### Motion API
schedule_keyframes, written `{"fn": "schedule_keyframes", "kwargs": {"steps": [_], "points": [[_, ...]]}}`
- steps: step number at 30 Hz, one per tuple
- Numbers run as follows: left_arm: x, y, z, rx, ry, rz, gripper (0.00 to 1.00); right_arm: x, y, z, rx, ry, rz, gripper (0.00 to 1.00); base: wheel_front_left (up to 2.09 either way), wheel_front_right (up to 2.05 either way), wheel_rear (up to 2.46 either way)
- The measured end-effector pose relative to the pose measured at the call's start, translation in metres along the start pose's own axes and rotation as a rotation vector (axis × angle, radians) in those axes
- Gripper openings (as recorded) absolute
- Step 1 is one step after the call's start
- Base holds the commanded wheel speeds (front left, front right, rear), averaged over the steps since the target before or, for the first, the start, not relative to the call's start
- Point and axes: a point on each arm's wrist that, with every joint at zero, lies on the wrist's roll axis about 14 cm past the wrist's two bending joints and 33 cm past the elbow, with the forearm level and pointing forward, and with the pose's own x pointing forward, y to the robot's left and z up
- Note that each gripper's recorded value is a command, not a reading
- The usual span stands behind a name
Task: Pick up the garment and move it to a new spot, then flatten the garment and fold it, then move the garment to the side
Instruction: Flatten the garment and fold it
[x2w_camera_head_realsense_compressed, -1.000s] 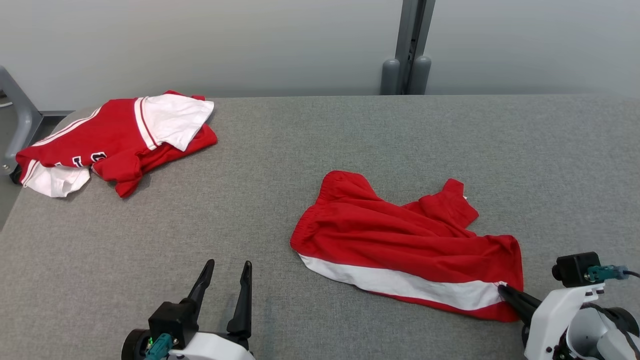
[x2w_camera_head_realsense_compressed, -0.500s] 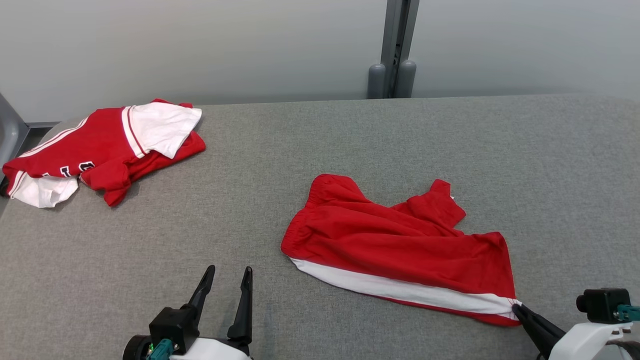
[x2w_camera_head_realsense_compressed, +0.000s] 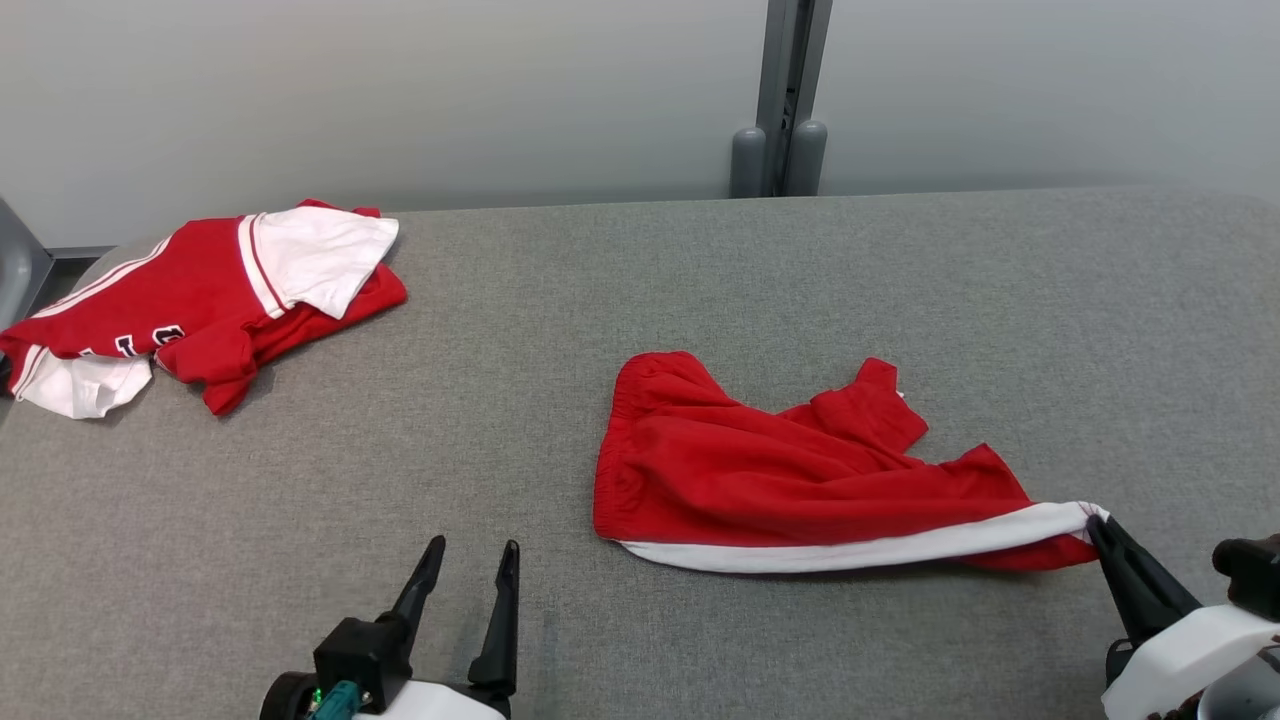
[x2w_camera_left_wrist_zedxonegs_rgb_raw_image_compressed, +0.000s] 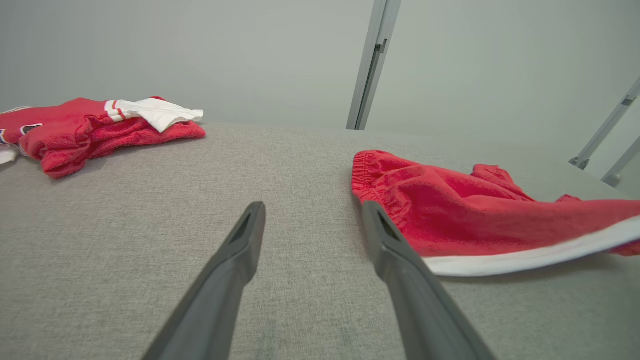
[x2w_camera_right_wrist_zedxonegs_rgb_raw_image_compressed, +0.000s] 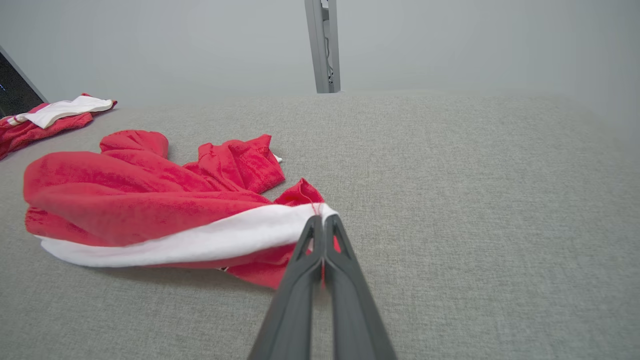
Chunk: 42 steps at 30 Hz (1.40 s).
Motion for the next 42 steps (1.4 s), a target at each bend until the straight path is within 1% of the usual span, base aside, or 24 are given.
{"fn": "schedule_keyframes", "kwargs": {"steps": [6,9,19,24,28,30,37,38,42], "points": [[-0.003,-0.020,-0.017,-0.006,0.055,-0.090,1.00,-0.002,0.004,-0.013,0.010,0.025,-0.023,0.00,0.00,0.00,0.00],[-0.003,-0.032,-0.027,0.013,0.087,-0.147,1.00,-0.004,0.001,-0.015,0.019,0.021,-0.042,0.00,0.00,0.00,0.00],[0.003,-0.072,-0.051,0.061,0.175,-0.340,1.00,-0.006,-0.017,-0.006,0.022,-0.026,-0.108,0.00,0.00,0.00,0.00],[0.010,-0.085,-0.059,0.120,0.208,-0.416,1.00,-0.005,-0.030,-0.004,0.013,-0.020,-0.135,0.00,0.00,0.00,0.00],[0.012,-0.087,-0.075,0.154,0.275,-0.448,1.00,0.000,-0.037,-0.002,0.029,-0.018,-0.150,0.00,0.00,0.00,0.00],[0.015,-0.090,-0.081,0.206,0.296,-0.479,1.00,0.003,-0.038,-0.002,0.039,-0.020,-0.150,0.00,0.00,0.00,0.00],[0.026,-0.093,-0.098,0.290,0.365,-0.536,1.00,0.012,-0.040,-0.005,0.055,-0.007,-0.149,0.00,0.00,0.00,0.00],[0.027,-0.095,-0.099,0.292,0.369,-0.544,1.00,0.013,-0.040,-0.006,0.055,-0.006,-0.148,0.00,0.00,0.00,0.00],[0.029,-0.113,-0.092,0.243,0.343,-0.582,1.00,0.014,-0.043,-0.006,0.063,-0.011,-0.157,0.00,0.00,0.00,0.00]]}}
